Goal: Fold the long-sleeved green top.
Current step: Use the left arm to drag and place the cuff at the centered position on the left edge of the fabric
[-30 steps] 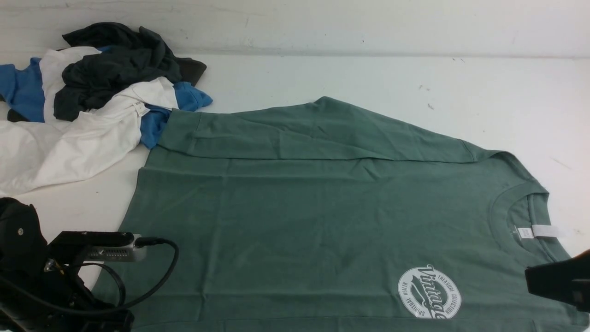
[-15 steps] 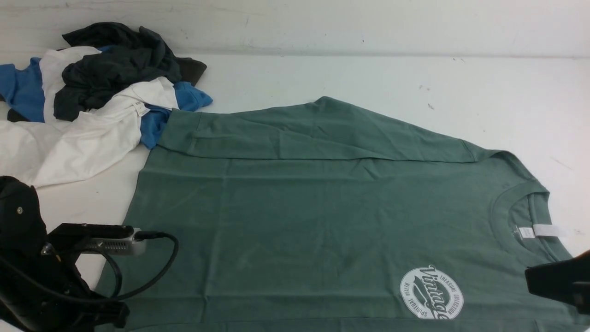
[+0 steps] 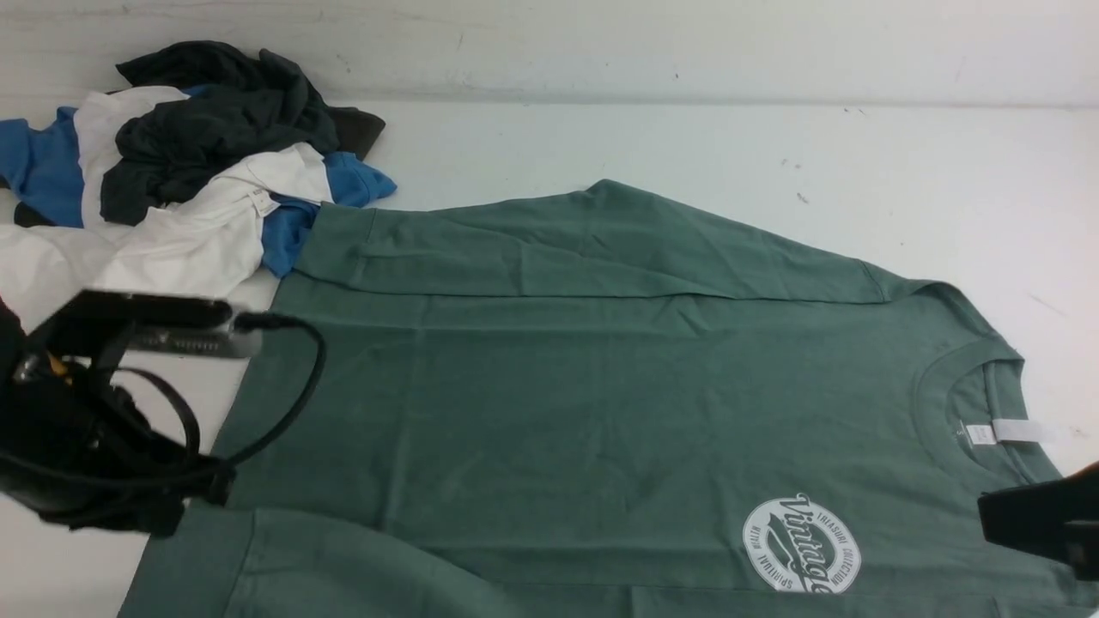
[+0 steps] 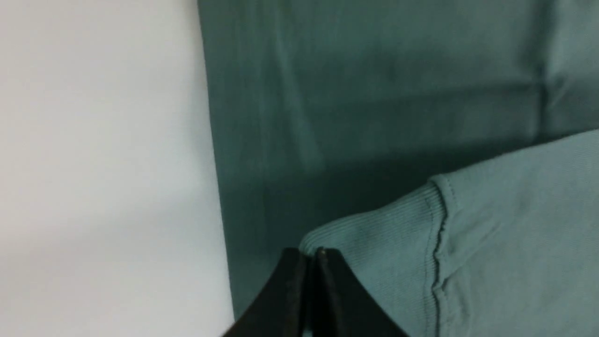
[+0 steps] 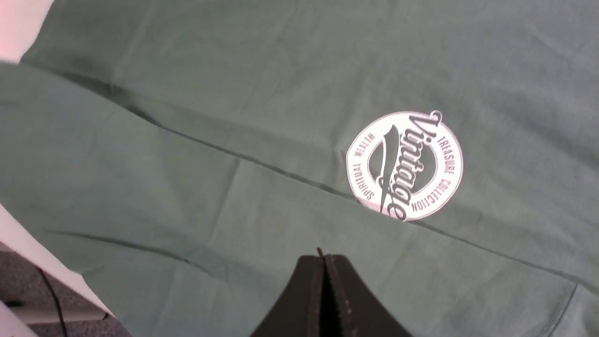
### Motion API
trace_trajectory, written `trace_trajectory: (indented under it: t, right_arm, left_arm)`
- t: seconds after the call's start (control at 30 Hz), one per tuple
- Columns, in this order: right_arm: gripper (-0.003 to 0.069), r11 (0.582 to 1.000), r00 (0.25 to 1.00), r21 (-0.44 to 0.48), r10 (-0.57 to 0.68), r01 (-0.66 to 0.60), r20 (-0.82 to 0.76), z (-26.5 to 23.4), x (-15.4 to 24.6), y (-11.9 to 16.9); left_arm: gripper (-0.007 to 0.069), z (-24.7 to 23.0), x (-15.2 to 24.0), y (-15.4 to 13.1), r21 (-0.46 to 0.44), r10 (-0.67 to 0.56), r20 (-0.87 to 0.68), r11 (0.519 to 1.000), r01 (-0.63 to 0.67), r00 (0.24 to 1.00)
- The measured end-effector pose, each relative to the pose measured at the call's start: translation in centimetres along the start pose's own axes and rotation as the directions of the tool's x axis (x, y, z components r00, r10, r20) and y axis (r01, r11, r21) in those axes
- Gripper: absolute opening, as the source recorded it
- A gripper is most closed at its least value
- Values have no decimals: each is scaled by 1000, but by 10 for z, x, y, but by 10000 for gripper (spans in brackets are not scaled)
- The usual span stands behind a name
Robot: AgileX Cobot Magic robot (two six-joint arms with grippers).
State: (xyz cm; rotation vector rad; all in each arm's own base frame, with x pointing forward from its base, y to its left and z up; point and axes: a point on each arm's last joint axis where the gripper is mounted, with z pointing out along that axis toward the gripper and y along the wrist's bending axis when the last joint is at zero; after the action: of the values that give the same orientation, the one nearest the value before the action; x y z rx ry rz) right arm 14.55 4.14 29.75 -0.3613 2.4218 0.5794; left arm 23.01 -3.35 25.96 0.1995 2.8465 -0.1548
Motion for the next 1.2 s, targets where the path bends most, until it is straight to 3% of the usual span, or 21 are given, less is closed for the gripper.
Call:
trace_trajectory:
  t: [0.13, 0.27, 0.37, 0.47, 0.7, 0.87, 1.2]
  right_arm:
    - [-8, 1000, 1000, 7, 0, 0, 11, 0, -1, -1]
    - [-8, 1000, 999, 3, 12, -12, 37, 0, -3, 0]
    - [-8, 1000, 999, -4, 19, -19, 46, 0, -4, 0]
    - [-8, 1000, 998, -14, 28, -27, 54, 0, -5, 1]
    - [-8, 999, 997, -10, 31, -30, 68, 0, -6, 1]
    - [-8, 999, 997, -11, 32, -31, 69, 0, -6, 1]
    - [-8, 1000, 999, -24, 4, -4, 37, -2, -8, 3]
  left_arm:
    - [0, -40, -30, -31, 42, 85, 152, 995, -92, 985]
    - [0, -88, -61, -48, 70, 69, 289, 993, -93, 955]
    - [0, -106, -74, -49, 49, 73, 334, 994, -95, 940]
    - [0, -118, -96, -44, -51, 113, 362, 994, -101, 925]
    - [0, -77, -140, -35, -187, 111, 292, 981, -57, 950]
    - [0, -34, -150, -33, -206, 101, 167, 976, -66, 981]
    - [0, 6, -159, -29, -244, 114, 71, 965, -93, 991]
